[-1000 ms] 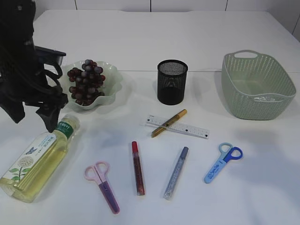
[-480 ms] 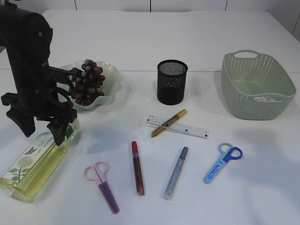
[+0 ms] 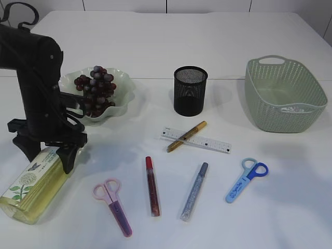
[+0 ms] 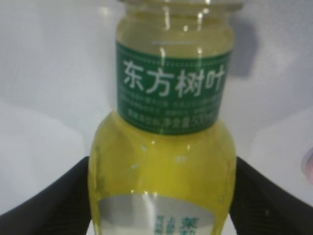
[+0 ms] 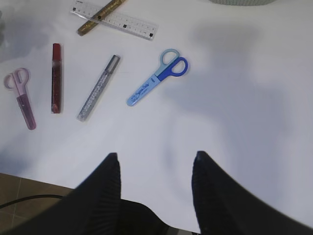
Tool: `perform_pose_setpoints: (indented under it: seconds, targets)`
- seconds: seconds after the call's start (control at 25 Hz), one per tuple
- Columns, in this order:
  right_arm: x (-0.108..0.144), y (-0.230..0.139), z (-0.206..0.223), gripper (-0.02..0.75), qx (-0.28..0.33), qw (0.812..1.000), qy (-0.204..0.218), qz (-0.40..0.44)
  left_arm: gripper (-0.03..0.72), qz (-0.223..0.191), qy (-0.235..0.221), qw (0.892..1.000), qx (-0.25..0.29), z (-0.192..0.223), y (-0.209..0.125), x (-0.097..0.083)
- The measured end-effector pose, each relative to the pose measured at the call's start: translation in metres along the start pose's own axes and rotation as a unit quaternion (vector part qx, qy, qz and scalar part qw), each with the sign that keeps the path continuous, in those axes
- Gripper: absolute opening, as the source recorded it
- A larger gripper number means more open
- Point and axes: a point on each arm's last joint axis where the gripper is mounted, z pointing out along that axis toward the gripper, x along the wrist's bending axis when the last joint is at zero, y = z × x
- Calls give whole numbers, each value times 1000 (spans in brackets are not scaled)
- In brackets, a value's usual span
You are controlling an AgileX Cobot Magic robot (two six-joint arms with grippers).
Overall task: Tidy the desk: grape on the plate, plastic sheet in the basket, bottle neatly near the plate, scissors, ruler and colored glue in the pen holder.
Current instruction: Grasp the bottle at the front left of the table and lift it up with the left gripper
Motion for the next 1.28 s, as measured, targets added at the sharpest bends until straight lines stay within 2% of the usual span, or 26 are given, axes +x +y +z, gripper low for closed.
perform_pose_setpoints:
  seconds: [0.36,0.64,0.96,1.12,1.28]
  targets:
    - [0,0,0,385,0,1000,0,0,583,5,-12,1000,9,12,4,-3]
    - [0,0,0,385,0,1000,0,0,452,5,-13,1000,7,11,4,-3]
    - [0,0,0,385,-1,1000,0,0,438,7,-13,1000,8,11,4,-3]
    - [0,0,0,385,-1,1000,0,0,436,7,-18,1000,-12,6,2,-3]
    - [0,0,0,385,-1,1000,0,0,435,-2,-31,998,-62,-15,-10,0]
